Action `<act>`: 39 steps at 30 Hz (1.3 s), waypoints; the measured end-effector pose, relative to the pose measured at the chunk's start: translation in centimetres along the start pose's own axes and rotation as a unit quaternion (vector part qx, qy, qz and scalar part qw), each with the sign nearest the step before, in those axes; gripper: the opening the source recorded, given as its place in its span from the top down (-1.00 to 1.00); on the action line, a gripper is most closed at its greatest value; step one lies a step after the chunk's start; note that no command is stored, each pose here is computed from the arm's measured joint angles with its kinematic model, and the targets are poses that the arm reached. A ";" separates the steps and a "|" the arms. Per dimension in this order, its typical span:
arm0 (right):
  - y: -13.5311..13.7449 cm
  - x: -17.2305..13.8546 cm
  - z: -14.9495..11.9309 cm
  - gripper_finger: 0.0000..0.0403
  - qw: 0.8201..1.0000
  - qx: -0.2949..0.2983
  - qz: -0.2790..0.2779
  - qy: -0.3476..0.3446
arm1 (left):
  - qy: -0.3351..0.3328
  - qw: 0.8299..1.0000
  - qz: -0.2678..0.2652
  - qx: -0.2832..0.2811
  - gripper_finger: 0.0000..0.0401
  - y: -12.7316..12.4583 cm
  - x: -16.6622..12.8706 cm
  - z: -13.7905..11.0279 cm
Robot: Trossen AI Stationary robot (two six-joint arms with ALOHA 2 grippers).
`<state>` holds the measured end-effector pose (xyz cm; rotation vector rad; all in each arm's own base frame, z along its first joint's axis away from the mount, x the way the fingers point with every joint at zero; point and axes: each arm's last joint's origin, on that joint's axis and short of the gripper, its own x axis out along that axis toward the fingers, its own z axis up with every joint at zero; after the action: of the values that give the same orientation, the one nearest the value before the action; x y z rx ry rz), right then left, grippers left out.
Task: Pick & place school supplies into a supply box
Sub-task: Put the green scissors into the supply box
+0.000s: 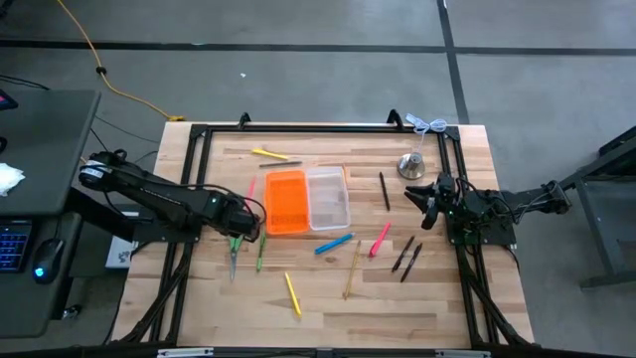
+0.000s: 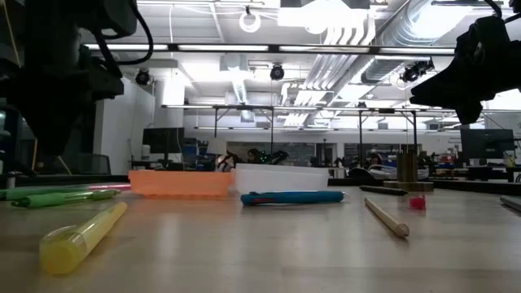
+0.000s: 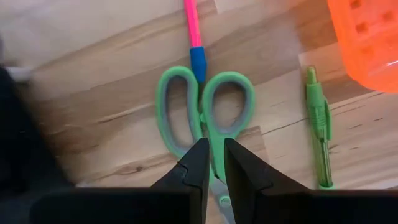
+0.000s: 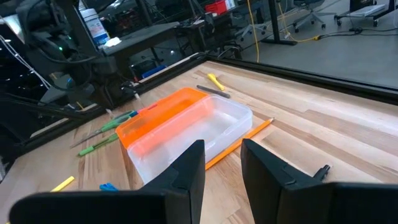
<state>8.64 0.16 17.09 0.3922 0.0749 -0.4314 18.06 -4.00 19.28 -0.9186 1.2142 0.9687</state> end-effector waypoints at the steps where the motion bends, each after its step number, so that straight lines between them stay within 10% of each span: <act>1: 0.0 0.0 0.0 0.59 1.000 0.004 0.000 0.000 | 0.000 1.000 -0.003 0.000 0.60 0.0 0.1 0.0; 11: 0.0 0.0 0.0 0.59 0.999 0.033 -0.002 -0.001 | -0.002 1.000 -0.002 0.001 0.55 0.3 0.9 -0.1; 25: 0.0 0.0 0.0 0.59 0.999 0.033 -0.002 -0.001 | -0.013 1.000 -0.014 0.001 -0.23 0.1 1.2 -0.1; 39: 0.0 0.0 0.0 0.59 0.999 0.033 -0.002 -0.001 | -0.032 0.999 -0.019 0.000 -0.22 0.0 1.2 0.0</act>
<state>8.64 0.15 17.09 0.4568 0.0594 -0.4390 18.16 -3.84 18.07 -0.9016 1.1383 0.9606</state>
